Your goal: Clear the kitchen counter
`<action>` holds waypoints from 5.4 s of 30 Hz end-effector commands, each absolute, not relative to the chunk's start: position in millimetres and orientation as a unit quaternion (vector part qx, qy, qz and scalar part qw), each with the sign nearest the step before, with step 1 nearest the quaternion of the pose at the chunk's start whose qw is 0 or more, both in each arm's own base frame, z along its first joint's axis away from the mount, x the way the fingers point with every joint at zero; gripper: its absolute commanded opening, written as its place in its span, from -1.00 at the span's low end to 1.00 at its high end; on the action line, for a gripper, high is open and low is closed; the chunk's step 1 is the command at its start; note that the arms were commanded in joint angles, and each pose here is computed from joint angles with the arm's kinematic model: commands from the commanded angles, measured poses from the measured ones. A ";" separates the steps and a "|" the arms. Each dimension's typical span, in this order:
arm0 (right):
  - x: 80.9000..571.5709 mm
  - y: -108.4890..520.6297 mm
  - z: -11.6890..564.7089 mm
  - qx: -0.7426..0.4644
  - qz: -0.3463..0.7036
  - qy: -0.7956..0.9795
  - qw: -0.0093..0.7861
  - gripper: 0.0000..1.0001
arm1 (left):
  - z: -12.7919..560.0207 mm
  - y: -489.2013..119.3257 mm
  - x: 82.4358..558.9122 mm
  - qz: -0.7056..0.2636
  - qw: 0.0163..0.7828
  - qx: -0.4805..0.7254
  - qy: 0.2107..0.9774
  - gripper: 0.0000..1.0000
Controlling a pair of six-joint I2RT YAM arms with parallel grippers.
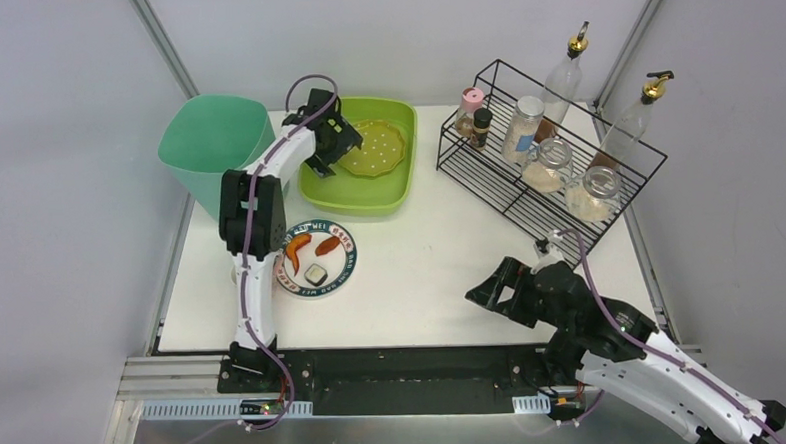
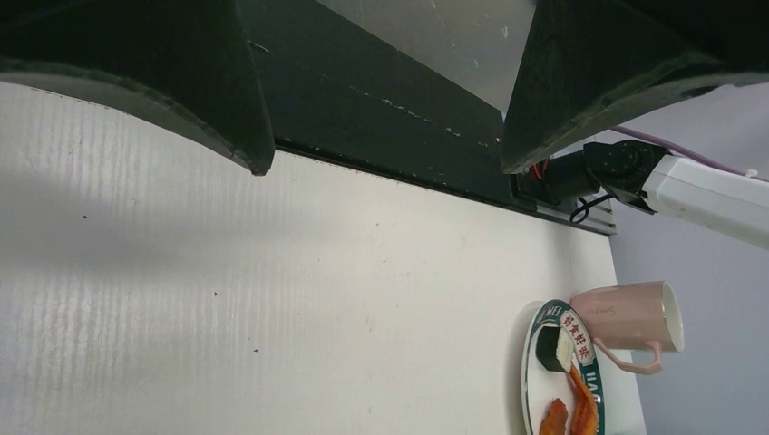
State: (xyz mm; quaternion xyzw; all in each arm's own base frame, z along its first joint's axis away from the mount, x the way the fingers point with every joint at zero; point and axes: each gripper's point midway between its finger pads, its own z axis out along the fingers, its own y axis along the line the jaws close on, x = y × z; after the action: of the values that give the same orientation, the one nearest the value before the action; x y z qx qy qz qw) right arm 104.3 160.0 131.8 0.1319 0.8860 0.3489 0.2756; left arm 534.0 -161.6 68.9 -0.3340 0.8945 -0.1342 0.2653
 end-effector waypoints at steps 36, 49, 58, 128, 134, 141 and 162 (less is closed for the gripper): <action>163.8 348.5 141.8 0.084 0.426 0.883 0.179 0.67 | 189.8 -99.8 264.0 -0.169 0.339 -0.245 0.892 0.98; 188.5 429.7 95.5 0.084 0.449 0.876 0.155 0.04 | 200.6 -86.0 224.0 -0.176 0.362 -0.235 0.885 0.98; 204.4 455.2 61.6 0.097 0.453 0.873 0.153 -0.10 | 211.9 -85.2 211.7 -0.183 0.371 -0.206 0.887 0.98; 146.3 303.5 233.5 0.138 0.534 0.799 0.240 -1.00 | 262.5 -153.9 154.2 -0.414 0.297 -0.136 0.850 0.60; 140.4 305.1 247.4 0.136 0.547 0.795 0.225 -1.00 | 266.4 -157.9 148.6 -0.433 0.293 -0.131 0.842 0.30; 131.7 306.0 268.6 0.127 0.566 0.788 0.208 -1.00 | 262.3 -159.8 143.6 -0.440 0.288 -0.120 0.842 0.20; 116.8 307.4 310.7 0.106 0.601 0.771 0.184 -1.00 | 263.8 -166.9 137.6 -0.468 0.280 -0.109 0.831 -0.17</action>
State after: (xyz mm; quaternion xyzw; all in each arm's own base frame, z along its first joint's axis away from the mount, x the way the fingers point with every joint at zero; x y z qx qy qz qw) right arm 118.8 295.9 237.6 0.1234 0.8305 0.5142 0.1753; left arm 139.4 -160.5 254.6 -0.1233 0.8433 -0.4434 0.2775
